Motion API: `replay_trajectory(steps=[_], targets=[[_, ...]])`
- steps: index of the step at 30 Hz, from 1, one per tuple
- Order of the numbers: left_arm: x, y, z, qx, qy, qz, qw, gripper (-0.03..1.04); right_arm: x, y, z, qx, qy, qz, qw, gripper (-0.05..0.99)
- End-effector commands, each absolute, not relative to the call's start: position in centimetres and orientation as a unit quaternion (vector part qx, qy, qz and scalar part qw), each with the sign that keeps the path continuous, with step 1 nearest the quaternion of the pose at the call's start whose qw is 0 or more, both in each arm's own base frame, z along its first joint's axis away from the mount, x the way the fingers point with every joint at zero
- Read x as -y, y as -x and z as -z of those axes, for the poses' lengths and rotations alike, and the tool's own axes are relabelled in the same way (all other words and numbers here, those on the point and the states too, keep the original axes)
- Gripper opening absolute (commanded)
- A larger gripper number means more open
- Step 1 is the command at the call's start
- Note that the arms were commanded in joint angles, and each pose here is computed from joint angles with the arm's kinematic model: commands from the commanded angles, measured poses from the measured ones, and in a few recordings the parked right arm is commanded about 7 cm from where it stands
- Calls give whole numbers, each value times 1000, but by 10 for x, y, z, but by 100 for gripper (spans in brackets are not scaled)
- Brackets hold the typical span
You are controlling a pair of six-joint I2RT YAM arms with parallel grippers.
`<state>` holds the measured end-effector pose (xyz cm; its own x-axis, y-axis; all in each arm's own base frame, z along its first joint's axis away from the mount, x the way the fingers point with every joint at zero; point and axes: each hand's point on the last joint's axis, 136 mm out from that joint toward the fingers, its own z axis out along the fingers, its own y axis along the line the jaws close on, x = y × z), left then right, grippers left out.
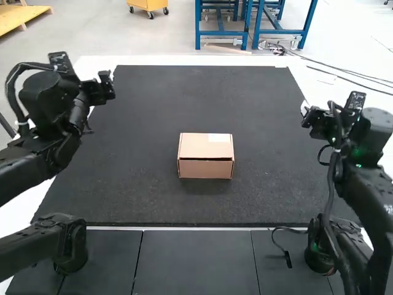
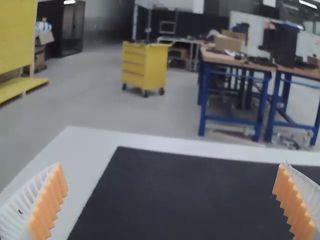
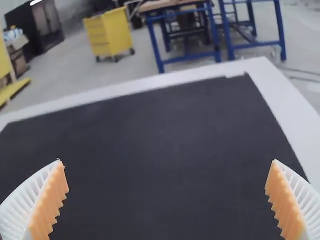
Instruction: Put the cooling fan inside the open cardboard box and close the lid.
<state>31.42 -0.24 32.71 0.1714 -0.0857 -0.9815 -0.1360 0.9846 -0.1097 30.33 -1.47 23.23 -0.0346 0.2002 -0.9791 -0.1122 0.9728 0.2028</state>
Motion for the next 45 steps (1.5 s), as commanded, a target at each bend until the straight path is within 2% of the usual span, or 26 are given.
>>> replay_trajectory(steps=[1,6,9,13,17,23,27,30,33,36,45], targets=[[-11,-302,-330,-625,97,-26,774,97,9,-296,-237,-692,-33,-116,712,91],[-14,-289,-329,-608,83,-18,789,97,-3,-285,-236,-668,-14,-112,735,91],[-19,-275,-329,-591,72,-21,803,97,3,-280,-232,-661,-19,-69,747,91],[-24,-257,-333,-560,57,-43,825,97,4,-275,-229,-654,-13,-41,756,91],[-21,-246,-333,-542,37,-53,838,97,1,-268,-227,-643,0,-31,766,91],[-20,-231,-318,-525,28,-61,848,97,-5,-256,-224,-621,11,-35,783,91],[-11,-229,-294,-535,-1,-60,843,97,-8,-251,-209,-617,21,-29,786,91],[4,-226,-286,-540,-37,-40,840,97,-13,-247,-201,-610,32,-38,791,91],[10,-227,-271,-555,-53,-30,830,97,-22,-247,-188,-628,51,-52,775,91],[10,-234,-251,-582,-53,-26,811,97,-26,-246,-182,-636,56,-64,767,91],[4,-240,-228,-622,-48,-23,781,97,-39,-246,-173,-650,67,-91,752,91]])
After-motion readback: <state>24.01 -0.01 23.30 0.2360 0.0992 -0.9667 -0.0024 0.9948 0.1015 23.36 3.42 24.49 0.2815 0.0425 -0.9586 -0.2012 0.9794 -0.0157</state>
